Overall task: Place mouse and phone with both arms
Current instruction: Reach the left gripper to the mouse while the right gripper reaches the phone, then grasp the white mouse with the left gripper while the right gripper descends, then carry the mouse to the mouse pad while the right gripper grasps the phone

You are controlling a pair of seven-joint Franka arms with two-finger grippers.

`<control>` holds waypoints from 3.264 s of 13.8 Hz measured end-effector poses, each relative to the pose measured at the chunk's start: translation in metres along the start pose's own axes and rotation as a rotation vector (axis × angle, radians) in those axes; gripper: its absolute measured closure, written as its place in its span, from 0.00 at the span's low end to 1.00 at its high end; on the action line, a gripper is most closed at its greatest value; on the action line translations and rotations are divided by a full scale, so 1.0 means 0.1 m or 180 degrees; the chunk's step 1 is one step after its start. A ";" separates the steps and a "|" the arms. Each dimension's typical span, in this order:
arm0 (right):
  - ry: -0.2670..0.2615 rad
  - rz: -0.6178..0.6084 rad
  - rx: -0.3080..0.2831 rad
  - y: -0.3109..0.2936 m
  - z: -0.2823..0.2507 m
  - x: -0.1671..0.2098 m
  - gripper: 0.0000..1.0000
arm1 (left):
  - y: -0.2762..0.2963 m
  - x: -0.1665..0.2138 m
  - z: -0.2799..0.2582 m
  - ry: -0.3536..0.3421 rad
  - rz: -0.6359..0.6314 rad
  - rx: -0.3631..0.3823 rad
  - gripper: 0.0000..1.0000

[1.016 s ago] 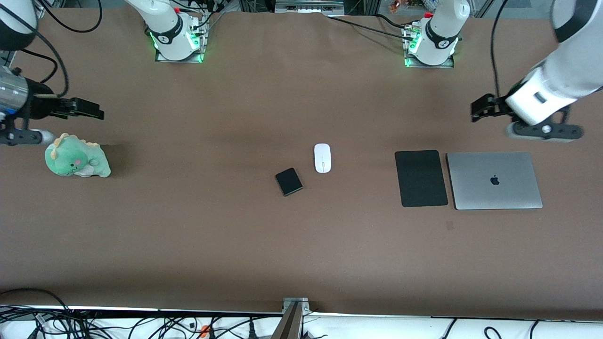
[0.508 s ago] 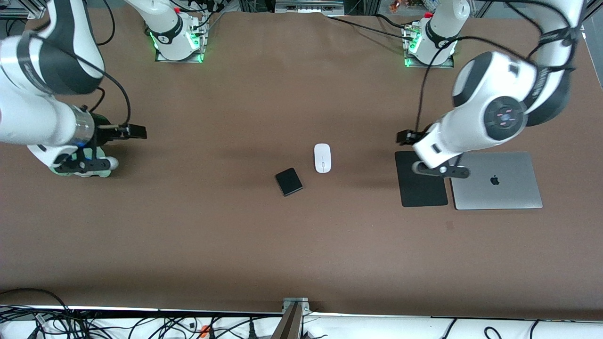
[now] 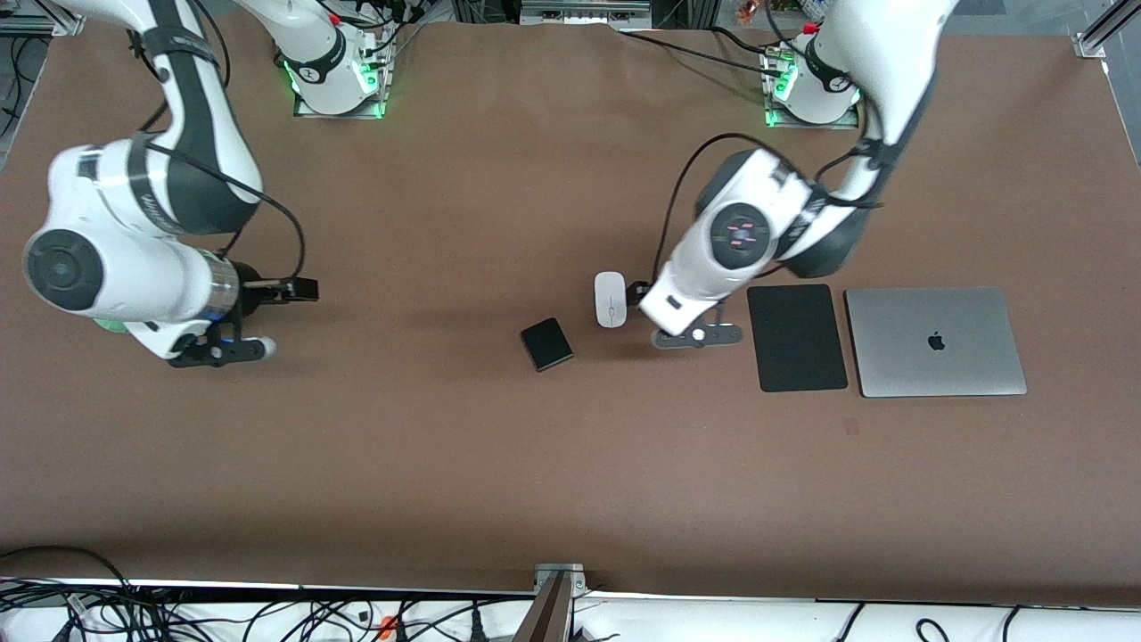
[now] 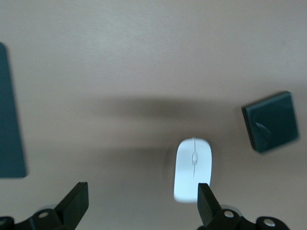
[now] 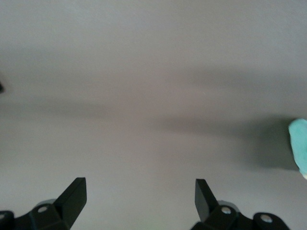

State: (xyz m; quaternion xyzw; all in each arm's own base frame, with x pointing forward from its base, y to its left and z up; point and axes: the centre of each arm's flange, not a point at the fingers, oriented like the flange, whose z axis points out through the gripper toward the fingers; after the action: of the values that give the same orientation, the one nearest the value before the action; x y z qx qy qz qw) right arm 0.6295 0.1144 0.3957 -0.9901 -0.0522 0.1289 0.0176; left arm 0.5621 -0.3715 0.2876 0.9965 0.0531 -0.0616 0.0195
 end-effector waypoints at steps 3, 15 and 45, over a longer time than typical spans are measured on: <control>0.0017 0.0053 -0.0015 -0.11 0.15 0.09 0.00 | 0.39 -0.24 0.68 0.0147 -0.0092 0.0173 0.00; 0.0384 -0.0128 0.0124 -0.82 0.33 0.26 0.00 | 0.77 -0.61 1.20 0.0122 0.0041 0.0217 0.00; 0.1362 -0.1051 0.0234 -2.86 1.31 0.29 0.00 | -2.53 1.04 0.37 -0.0436 0.0444 0.0518 0.38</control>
State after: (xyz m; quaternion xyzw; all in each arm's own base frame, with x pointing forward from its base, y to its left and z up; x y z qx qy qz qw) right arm 0.5960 0.4043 0.2756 -0.9716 -0.2033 -0.0860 0.0849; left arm 0.6330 -0.1106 0.2295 0.9895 -0.0229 -0.1322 -0.0536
